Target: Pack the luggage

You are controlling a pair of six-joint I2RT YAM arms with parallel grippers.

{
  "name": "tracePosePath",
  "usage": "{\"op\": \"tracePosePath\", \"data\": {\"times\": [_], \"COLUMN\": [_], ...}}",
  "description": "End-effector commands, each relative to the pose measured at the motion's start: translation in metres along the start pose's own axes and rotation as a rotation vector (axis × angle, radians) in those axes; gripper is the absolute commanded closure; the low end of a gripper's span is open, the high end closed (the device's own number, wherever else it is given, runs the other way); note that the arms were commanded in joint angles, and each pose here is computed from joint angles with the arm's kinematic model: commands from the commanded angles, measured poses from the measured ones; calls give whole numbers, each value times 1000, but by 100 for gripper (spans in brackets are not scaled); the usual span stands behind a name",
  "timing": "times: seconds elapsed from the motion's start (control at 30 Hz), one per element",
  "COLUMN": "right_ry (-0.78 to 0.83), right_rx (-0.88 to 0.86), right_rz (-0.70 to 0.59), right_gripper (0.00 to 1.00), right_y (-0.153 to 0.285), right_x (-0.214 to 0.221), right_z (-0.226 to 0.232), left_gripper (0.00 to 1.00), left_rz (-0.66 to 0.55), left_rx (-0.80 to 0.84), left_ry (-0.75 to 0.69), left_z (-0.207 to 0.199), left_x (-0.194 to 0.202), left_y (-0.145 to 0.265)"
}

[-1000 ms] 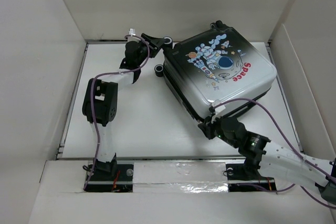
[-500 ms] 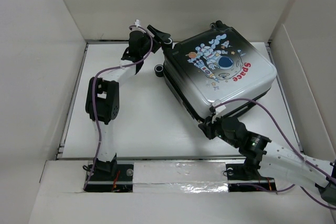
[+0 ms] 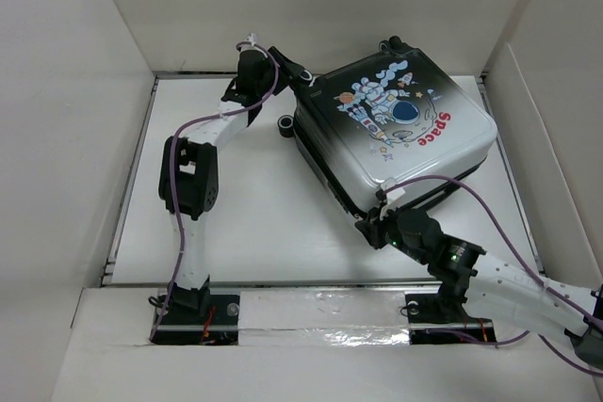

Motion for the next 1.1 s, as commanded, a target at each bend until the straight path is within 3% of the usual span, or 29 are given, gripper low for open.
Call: {"op": "tracePosePath", "data": {"times": [0.0, 0.13, 0.4, 0.6, 0.7, 0.73, 0.77, 0.87, 0.93, 1.0, 1.03, 1.07], "right_ry": [-43, -41, -36, -33, -39, -40, -41, -39, -31, -27, -29, -27], "right_rx": [-97, -101, -104, -114, -112, -113, -106, -92, -78, -50, -43, -43], "right_rz": [-164, -163, -155, -142, -157, -163, -164, -161, -150, -140, -143, -148], "right_gripper": [100, 100, 100, 100, 100, 100, 100, 100, 100, 100, 100, 100], "right_y": [2, 1, -4, -1, -1, 0, 0, 1, 2, 3, 4, 5], "right_x": [-45, -43, -42, -39, -38, -38, -38, -40, -39, -38, -40, -41], "right_z": [21, 21, 22, 22, 21, 21, 20, 18, 16, 11, 9, 8], "left_gripper": [56, 42, 38, 50, 72, 95, 100, 100, 100, 100, 100, 100], "left_rz": [120, 113, 162, 137, 138, 122, 142, 120, 33, 7, -76, -68], "left_rx": [-38, -43, 11, 53, 111, 159, 173, 197, 235, 183, 225, 183], "left_ry": [-38, -28, 53, 146, 223, 243, 269, 324, 319, 332, 319, 333], "left_z": [13, 14, -5, -11, -18, -24, -21, -12, -6, 28, 28, 53], "left_x": [34, 34, 50, 48, 48, 46, 53, 54, 24, 27, -1, 12], "left_y": [-11, -9, -14, -25, -27, -27, -25, -18, -1, 18, 37, 50]}}
Point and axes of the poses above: each gripper's point midway between its finger pads, its own y axis back along the fingers, its own z axis along the line the jaws close on, x = y × z, the point moved 5 cm from there along y, back along the fingers, and after that the axes turned 2 degrees about -y, right-handed, at the moved point
